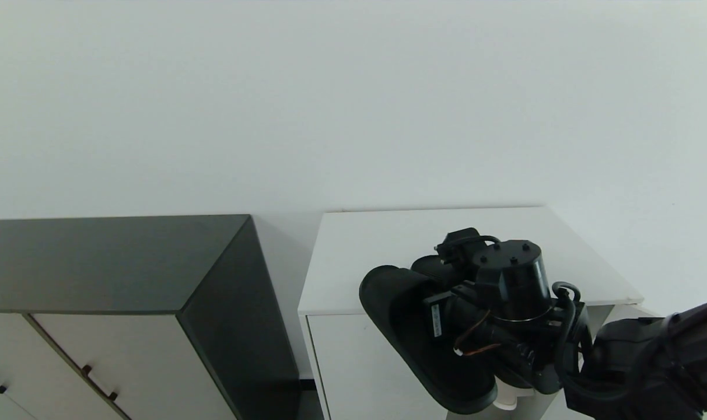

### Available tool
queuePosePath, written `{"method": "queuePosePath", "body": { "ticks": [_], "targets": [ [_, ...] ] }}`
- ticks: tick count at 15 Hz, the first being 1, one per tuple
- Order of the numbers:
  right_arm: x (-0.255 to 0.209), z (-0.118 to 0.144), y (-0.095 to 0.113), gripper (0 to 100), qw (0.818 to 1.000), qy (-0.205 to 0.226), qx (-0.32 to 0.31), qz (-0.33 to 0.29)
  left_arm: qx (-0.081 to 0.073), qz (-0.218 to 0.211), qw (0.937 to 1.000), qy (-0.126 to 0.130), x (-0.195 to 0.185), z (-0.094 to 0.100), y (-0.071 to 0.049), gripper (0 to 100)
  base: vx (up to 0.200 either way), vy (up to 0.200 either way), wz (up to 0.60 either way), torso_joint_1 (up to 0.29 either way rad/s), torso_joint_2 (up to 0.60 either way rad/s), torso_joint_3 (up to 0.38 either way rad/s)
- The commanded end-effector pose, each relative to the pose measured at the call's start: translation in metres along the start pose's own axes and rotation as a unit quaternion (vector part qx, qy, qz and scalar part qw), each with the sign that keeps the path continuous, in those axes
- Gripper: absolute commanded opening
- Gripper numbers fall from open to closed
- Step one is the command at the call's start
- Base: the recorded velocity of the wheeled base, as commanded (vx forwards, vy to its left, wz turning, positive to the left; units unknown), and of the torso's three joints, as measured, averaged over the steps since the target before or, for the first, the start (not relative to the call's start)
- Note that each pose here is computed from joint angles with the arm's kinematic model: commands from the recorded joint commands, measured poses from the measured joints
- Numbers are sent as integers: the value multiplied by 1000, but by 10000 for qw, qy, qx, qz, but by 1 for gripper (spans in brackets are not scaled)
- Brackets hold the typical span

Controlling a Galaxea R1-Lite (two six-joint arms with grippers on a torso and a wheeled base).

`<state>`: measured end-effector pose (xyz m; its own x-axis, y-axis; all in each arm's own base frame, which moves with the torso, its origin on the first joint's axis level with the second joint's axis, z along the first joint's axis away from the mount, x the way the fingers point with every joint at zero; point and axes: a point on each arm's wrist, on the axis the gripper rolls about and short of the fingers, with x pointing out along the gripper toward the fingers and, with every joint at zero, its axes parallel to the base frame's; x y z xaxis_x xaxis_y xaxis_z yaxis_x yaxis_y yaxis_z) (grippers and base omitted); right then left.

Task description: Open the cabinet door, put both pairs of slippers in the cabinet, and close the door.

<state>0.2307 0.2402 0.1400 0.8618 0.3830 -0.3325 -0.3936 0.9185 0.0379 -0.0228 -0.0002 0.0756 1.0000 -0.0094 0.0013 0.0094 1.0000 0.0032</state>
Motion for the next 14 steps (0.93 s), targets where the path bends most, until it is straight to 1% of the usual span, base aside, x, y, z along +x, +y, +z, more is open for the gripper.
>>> {"method": "queuePosePath", "body": {
  "ticks": [1, 5, 9, 12, 14],
  "targets": [
    [4, -6, 2, 0, 9999, 95, -49, -1, -1, -7, 10000, 6, 0, 0, 0, 0, -200, 0, 0, 2, 7, 2],
    [-1, -5, 0, 0, 10000, 81, -58, 1, -1, -30, 10000, 14, 0, 0, 0, 0, -200, 0, 0, 6, 5, 1],
    [-1, -10, 0, 0, 9998, 158, -88, 1, 7, -30, 10000, 14, 0, 0, 0, 0, -200, 0, 0, -1, -1, 4],
    [-2, -8, 1, 0, 10000, 52, -54, 21, -1, -22, 10000, 6, 0, 0, 0, 0, -200, 0, 0, 1, 4, 4],
    [-3, -11, 0, 0, 10000, 10, -52, 28, 7, -22, 10000, 6, 0, 0, 0, 0, 0, 0, 0, 0, 0, 0]
  ]
}}
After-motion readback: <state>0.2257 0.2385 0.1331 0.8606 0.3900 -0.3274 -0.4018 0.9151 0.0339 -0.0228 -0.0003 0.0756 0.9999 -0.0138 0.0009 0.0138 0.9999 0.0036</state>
